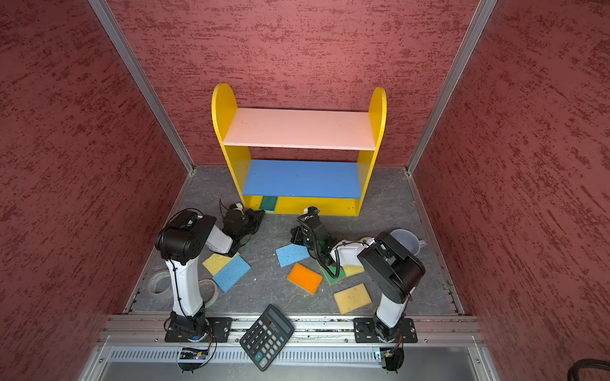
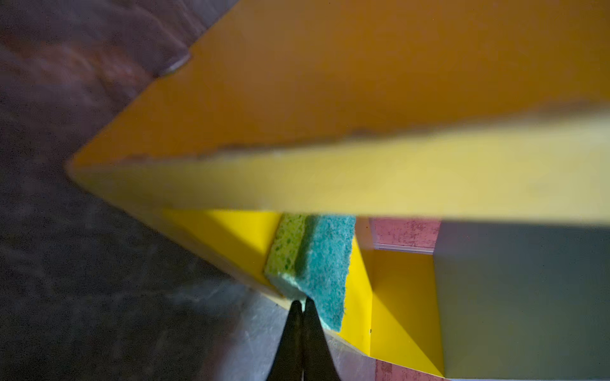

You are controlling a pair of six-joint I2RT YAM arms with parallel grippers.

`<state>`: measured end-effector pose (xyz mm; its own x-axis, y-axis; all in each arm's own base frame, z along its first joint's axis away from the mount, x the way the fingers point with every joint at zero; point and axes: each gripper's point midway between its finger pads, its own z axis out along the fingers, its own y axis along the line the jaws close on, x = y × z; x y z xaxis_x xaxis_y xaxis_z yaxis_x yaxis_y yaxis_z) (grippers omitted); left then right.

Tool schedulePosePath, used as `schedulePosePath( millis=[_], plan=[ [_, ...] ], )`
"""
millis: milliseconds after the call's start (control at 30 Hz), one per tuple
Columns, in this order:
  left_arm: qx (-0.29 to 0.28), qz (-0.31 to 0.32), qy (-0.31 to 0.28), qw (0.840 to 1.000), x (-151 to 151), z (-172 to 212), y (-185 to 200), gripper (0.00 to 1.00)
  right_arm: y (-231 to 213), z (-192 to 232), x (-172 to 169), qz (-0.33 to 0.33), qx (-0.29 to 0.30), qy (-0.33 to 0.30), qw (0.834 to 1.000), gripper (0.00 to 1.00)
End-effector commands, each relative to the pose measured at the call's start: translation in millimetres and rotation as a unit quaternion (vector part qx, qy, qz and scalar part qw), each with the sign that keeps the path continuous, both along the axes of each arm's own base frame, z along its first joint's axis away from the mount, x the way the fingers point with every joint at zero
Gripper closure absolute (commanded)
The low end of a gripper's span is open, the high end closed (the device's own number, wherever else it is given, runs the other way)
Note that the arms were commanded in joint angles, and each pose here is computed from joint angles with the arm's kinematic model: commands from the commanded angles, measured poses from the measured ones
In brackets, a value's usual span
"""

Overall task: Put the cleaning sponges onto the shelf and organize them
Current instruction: 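Push the green sponge under the blue shelf with the left gripper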

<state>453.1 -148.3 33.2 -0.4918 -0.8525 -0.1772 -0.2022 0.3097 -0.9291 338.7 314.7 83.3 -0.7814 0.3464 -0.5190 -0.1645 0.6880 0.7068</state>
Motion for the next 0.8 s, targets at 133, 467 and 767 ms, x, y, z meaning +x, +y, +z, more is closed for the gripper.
schedulePosePath(
  millis=[133, 467, 767],
  plan=[
    [0.057, 0.007, 0.142, 0.988, -40.0, -87.9, 12.9, 0.94, -3.1, -5.5, -2.0, -0.004, 0.003, 0.007, 1.0, 1.0],
    [0.062, -0.015, 0.137, 0.988, -35.0, -88.0, -8.8, 0.95, -3.5, -9.3, -2.5, -0.004, 0.001, 0.011, 1.0, 1.0],
    [0.062, -0.029, 0.139, 0.988, -37.7, -88.0, -21.2, 0.95, -3.3, -15.9, -3.7, -0.002, 0.0, 0.016, 1.0, 1.0]
  ],
)
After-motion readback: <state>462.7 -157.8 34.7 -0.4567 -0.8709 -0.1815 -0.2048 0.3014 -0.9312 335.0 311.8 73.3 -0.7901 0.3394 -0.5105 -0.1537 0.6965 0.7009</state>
